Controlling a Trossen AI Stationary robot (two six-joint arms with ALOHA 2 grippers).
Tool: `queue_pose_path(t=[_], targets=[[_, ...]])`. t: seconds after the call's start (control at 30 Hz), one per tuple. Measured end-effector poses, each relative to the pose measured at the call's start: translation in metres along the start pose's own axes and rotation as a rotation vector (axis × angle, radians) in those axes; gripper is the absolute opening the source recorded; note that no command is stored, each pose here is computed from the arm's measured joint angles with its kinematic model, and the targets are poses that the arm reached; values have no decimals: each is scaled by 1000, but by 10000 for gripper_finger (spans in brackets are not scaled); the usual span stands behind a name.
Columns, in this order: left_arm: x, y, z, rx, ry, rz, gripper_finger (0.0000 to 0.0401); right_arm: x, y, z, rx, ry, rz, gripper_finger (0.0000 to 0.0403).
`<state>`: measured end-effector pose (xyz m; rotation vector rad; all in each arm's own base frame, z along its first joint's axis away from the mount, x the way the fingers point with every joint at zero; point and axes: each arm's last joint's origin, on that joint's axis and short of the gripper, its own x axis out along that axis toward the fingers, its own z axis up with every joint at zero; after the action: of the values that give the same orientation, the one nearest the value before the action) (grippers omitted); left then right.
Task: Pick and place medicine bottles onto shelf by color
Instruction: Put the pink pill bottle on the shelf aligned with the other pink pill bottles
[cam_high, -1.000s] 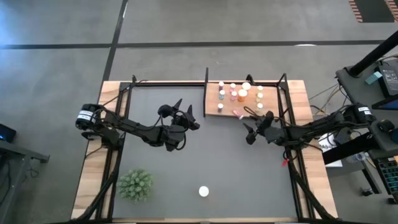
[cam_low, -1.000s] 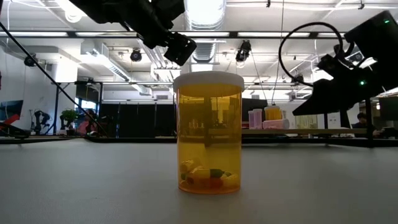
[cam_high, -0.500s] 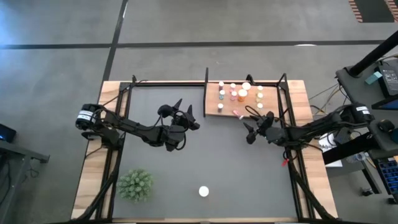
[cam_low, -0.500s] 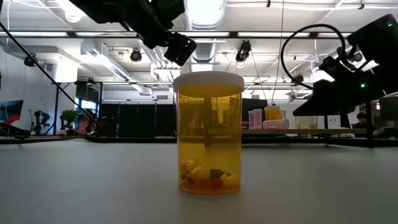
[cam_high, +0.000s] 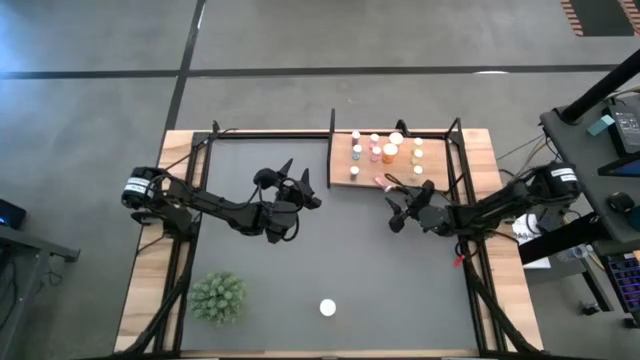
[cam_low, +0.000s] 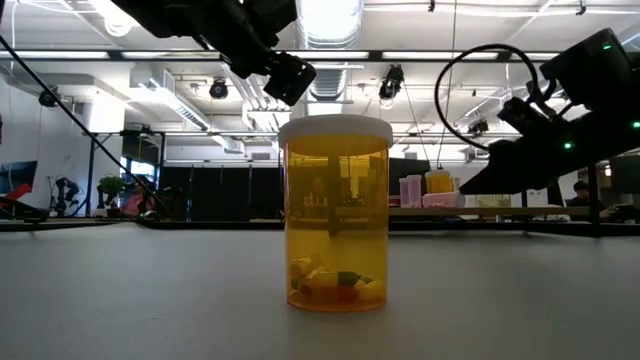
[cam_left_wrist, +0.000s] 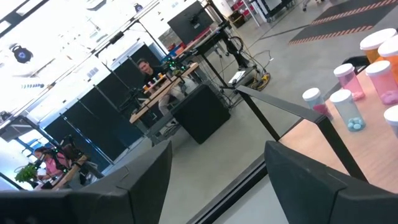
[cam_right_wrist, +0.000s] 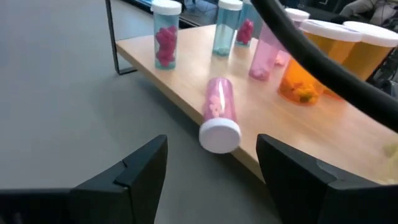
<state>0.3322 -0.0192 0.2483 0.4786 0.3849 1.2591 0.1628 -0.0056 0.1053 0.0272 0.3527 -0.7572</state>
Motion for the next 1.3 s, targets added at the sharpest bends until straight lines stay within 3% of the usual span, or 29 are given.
queue_pose_path(t=[0.43,1.3], targets=[[0,0,0,1,0,0,240,22,19,-1,-131,35,-141,231],[0,0,0,1,0,0,240,35,27,0,-117,41,-174,158]])
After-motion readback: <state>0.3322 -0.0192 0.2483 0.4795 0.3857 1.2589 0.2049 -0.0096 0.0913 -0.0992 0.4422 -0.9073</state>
